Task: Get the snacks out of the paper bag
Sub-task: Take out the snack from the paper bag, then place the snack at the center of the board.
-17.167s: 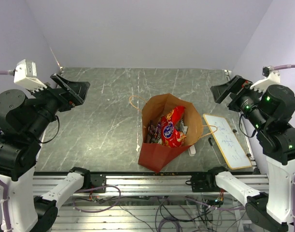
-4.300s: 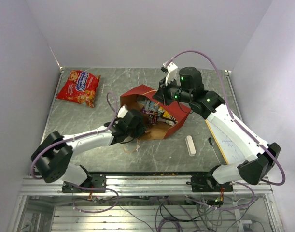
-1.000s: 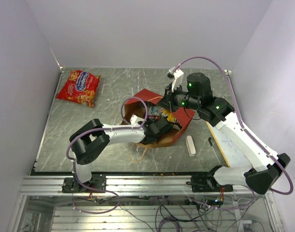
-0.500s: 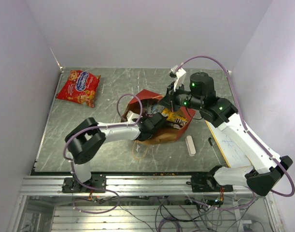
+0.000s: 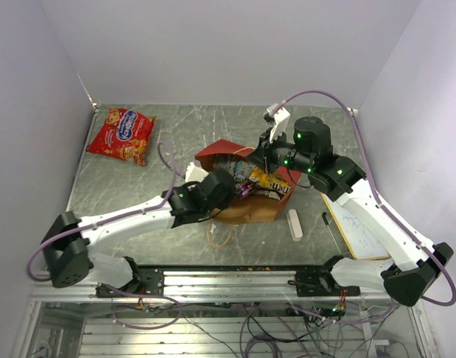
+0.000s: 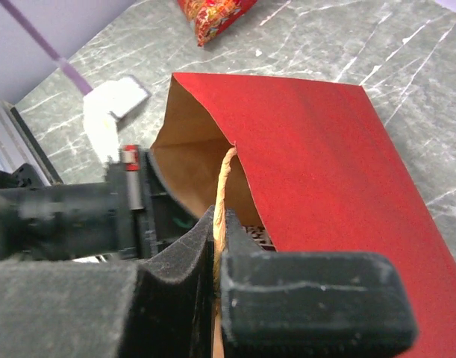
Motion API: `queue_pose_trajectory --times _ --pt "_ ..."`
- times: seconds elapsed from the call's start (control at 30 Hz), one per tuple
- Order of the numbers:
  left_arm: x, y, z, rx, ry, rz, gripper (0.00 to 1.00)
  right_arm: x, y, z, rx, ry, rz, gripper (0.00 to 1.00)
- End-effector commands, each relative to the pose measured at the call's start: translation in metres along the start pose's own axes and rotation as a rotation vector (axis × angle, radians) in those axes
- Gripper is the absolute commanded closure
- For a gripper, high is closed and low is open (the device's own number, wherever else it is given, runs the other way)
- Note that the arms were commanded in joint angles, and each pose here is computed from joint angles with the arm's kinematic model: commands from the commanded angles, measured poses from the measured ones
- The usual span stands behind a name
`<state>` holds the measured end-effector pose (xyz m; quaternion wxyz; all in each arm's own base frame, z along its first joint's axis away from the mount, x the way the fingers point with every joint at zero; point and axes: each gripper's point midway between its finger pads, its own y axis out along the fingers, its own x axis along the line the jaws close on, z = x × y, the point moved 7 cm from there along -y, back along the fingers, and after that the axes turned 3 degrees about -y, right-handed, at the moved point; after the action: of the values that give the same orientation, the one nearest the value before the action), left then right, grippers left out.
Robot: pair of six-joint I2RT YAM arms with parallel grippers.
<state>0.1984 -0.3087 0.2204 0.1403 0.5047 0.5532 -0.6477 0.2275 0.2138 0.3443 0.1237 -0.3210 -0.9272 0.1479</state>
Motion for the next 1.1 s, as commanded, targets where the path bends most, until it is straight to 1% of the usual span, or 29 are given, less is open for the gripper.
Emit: queue_pose_trajectory --times 0.0,0.1,0.2,0.3,0.4,0.57,0.67,0.73,0.8,0.93,0.97,1.0,1.07 --pt "0.005 -0.045 -0.009 0.109 0.124 -0.027 0.93 -0.006 0.0 -0.004 -0.036 0.007 0.06 1.0" --pt "0.016 -0.075 -0.021 0.152 0.145 -0.052 0.93 -0.007 0.0 -0.001 -0.038 0.025 0.077 1.0" --pt "0.025 -0.102 -0.041 0.121 0.212 -0.098 0.93 -0.007 0.0 0.002 -0.037 0.042 0.09 1.0" --pt "0.024 -0.13 -0.068 0.027 0.309 -0.112 0.93 -0.008 -0.002 0.005 -0.03 0.049 0.099 1.0" --pt "0.012 -0.158 -0.097 -0.097 0.406 -0.098 0.93 -0.009 -0.004 0.007 -0.027 0.058 0.118 1.0" --pt "-0.015 -0.196 -0.134 -0.256 0.597 -0.059 0.93 -0.008 -0.005 0.01 -0.021 0.077 0.12 1.0" --pt "-0.037 -0.21 -0.149 -0.353 0.671 -0.01 0.93 -0.008 -0.004 0.013 -0.019 0.092 0.121 1.0" --pt "-0.055 -0.216 -0.161 -0.459 0.71 0.022 0.93 -0.008 -0.004 0.013 -0.018 0.101 0.117 1.0" --pt "-0.073 -0.217 -0.168 -0.557 0.788 0.027 0.93 -0.006 -0.003 0.012 -0.018 0.109 0.108 1.0" --pt "-0.096 -0.198 -0.174 -0.765 0.973 -0.106 0.93 -0.007 -0.001 0.015 0.0 0.116 0.109 1.0" --pt "-0.104 -0.191 -0.174 -0.809 0.991 -0.122 0.93 -0.007 -0.001 0.016 0.005 0.117 0.113 1.0" --pt "-0.108 -0.185 -0.176 -0.84 1.026 -0.151 0.93 -0.008 -0.002 0.017 0.011 0.116 0.118 1.0" --pt "-0.113 -0.164 -0.181 -0.86 1.061 -0.188 0.93 -0.008 -0.003 0.017 0.015 0.118 0.128 1.0"
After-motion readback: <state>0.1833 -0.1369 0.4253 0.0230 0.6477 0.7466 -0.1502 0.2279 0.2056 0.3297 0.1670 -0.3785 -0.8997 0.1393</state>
